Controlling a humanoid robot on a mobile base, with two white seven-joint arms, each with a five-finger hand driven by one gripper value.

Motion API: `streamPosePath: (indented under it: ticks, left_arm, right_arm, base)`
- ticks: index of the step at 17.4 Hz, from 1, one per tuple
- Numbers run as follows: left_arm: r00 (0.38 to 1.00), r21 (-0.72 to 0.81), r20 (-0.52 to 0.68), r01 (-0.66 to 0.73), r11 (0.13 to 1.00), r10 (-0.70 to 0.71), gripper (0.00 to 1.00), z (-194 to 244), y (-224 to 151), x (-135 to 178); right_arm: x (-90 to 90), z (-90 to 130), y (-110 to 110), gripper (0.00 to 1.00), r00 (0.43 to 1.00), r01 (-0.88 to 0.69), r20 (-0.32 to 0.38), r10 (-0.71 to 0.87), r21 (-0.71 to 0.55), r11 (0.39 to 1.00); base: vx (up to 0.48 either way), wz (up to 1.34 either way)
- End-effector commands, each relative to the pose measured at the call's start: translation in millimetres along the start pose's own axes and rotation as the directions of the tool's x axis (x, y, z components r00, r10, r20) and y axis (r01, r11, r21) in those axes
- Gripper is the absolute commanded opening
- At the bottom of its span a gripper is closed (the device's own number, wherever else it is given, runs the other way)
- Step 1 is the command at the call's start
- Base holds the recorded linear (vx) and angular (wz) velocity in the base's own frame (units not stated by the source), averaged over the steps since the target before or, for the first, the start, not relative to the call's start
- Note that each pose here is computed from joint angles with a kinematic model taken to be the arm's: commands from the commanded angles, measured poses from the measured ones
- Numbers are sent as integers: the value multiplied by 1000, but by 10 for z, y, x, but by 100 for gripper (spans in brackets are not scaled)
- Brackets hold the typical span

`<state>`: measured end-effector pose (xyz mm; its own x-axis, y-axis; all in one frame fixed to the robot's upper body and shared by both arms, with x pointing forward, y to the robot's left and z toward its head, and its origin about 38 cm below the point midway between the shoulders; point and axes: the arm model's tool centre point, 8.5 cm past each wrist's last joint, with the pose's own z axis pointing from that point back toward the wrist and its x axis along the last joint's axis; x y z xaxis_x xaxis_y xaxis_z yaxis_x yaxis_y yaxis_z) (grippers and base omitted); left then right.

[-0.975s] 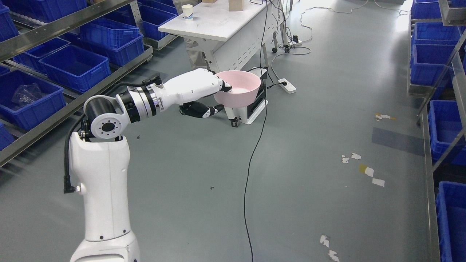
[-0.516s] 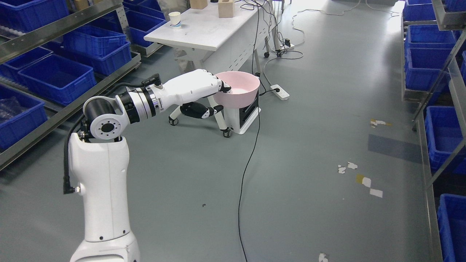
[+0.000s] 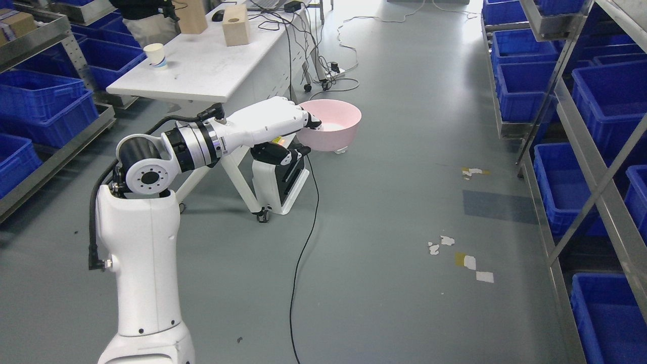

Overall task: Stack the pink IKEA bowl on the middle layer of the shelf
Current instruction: 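Hold the pink bowl in the left hand while driving to the other shelf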

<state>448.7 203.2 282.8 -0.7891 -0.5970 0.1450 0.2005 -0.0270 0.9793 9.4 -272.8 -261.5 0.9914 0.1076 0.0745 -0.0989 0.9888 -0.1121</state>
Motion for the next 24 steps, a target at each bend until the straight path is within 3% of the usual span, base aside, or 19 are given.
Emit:
streamPosePath:
  ticks: [1,14,24]
  left_arm:
    - [1000,0,3,-1,1000,1,3,-9,-7,8]
    - [1000,11,13,-3,1000,3,3,-46,2,34]
    - [1000,1,28,-11,1000,11,2,-183,-8,95]
  right_arm:
    - [-92,3,-102,100,1000,-2,-7,2,-16,1000]
    - [-92,3,-102,100,1000,-2,-7,2,-16,1000]
    - [-92,3,-102,100,1000,-2,-7,2,-16,1000]
  base:
    - [337,-302]
    - [305,-228]
    - [315,114]
